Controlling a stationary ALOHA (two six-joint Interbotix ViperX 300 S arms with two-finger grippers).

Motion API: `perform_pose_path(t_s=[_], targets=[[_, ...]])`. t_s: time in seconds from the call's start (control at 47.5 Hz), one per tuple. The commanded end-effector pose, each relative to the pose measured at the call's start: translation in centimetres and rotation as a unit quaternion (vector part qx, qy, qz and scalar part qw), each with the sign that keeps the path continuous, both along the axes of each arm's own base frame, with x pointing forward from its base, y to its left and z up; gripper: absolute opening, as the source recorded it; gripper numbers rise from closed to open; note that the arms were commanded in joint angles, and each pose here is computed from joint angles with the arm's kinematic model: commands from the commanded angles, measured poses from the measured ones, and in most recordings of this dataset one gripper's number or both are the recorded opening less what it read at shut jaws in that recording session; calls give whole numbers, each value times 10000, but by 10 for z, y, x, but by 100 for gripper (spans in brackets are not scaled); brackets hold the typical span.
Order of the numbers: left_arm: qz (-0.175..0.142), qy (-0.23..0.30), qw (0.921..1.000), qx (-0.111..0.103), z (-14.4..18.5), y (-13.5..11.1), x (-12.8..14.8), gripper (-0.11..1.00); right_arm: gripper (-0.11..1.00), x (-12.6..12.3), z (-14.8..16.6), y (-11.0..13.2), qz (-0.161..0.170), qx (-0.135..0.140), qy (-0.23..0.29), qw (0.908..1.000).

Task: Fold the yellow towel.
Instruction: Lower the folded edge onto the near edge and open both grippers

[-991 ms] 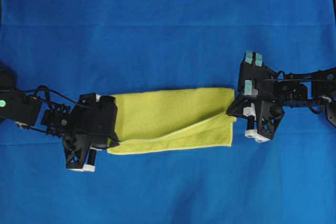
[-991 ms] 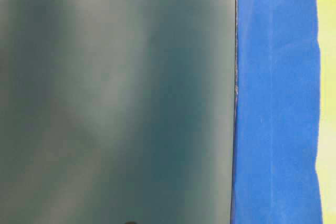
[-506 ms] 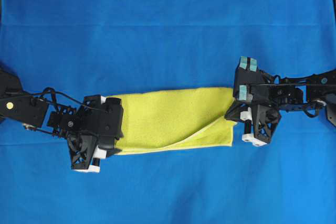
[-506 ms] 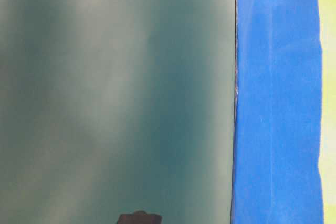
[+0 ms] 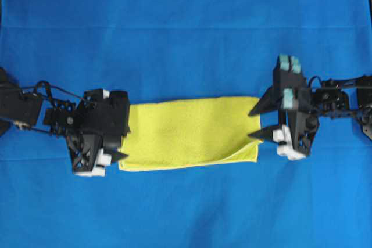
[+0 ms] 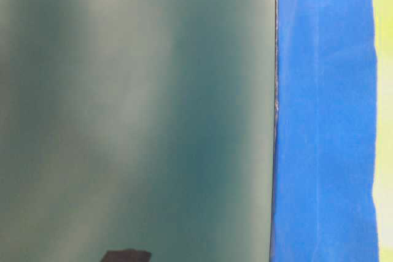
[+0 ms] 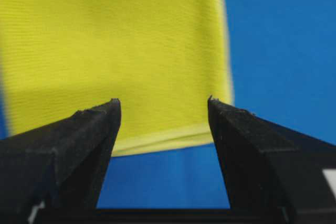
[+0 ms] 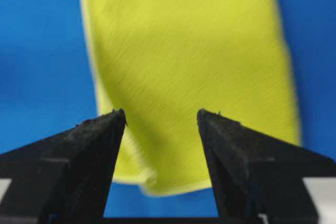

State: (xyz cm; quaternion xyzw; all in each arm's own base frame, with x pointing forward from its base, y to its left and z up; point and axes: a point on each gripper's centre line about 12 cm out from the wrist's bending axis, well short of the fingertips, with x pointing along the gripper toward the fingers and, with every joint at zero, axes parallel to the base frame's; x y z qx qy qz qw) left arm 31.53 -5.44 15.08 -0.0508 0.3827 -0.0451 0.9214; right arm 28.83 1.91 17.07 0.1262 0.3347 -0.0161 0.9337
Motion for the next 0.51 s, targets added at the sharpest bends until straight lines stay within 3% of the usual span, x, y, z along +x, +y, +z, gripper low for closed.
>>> perform_pose_path(t_s=[0.0, 0.19, 0.485], targets=[[193, -137, 9997, 36, 8, 15, 3, 64, 61, 0, 5, -20, -297, -53, -86, 9995], [502, -79, 9986, 164, 2, 42, 6, 64, 61, -3, -18, -49, -771, -60, 358, 9964], [732, 33, 9968, 310, -40, 65, 7, 64, 60, 4, -52, -58, -917, -85, 812, 9924]])
